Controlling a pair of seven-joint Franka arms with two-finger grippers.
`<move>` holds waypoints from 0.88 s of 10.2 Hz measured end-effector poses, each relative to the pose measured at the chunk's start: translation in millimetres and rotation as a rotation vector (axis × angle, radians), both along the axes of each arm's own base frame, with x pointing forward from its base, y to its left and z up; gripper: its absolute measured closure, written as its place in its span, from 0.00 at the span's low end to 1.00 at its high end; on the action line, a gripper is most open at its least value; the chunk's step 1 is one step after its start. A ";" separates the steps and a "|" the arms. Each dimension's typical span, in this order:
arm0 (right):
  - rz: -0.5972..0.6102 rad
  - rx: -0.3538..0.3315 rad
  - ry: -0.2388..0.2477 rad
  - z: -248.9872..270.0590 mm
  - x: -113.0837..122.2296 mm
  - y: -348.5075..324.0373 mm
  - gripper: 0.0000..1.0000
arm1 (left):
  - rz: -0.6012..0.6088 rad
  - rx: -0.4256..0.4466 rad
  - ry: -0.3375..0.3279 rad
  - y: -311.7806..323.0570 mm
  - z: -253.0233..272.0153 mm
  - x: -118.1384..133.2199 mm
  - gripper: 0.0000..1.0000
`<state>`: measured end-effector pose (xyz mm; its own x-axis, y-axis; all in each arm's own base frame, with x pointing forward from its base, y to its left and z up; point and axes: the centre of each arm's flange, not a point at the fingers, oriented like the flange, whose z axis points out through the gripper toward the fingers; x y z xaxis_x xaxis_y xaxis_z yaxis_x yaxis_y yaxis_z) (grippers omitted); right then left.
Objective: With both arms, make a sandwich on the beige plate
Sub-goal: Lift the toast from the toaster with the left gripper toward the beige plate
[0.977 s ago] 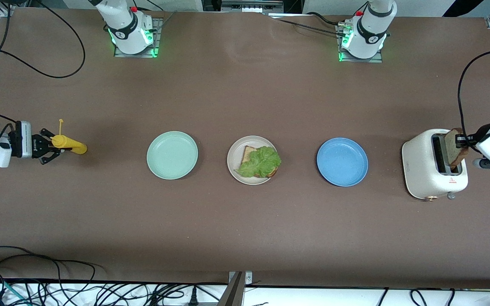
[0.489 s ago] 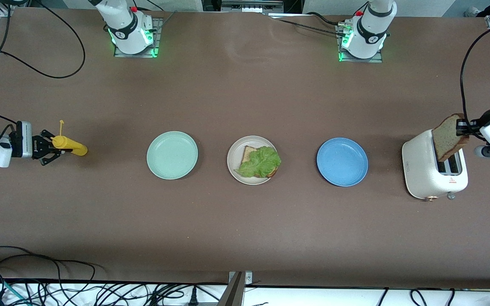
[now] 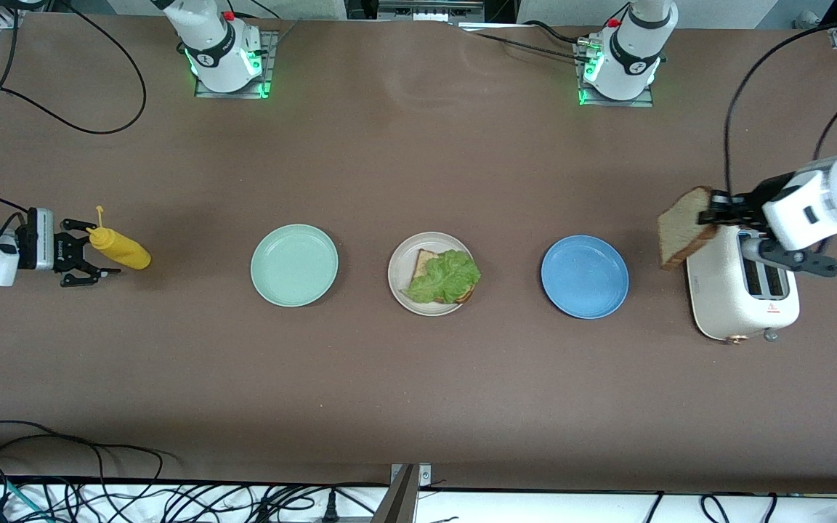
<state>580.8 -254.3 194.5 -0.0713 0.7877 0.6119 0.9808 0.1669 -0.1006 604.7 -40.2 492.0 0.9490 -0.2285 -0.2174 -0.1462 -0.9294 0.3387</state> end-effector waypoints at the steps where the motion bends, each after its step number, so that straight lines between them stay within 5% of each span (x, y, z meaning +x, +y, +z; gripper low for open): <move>1: -0.014 -0.004 -0.008 3.2 -1.0 -9.1 0.14 | 0.009 -0.104 0.045 -23.6 -15.2 3.4 0.91; 5: -0.080 -0.088 -0.070 50.6 20.2 -46.1 0.15 | 0.000 -0.352 0.143 -106.8 -70.6 24.3 0.91; 9: -0.352 -0.270 0.020 148.1 63.8 -26.4 0.16 | 0.073 -0.516 0.141 -156.4 -98.7 43.1 0.91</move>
<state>644.5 -280.8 342.6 0.2392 0.8939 0.3790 0.9707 -0.2114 -0.1140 647.8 -196.6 393.3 0.9362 -0.2737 -0.2204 -0.0077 -0.6430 0.7658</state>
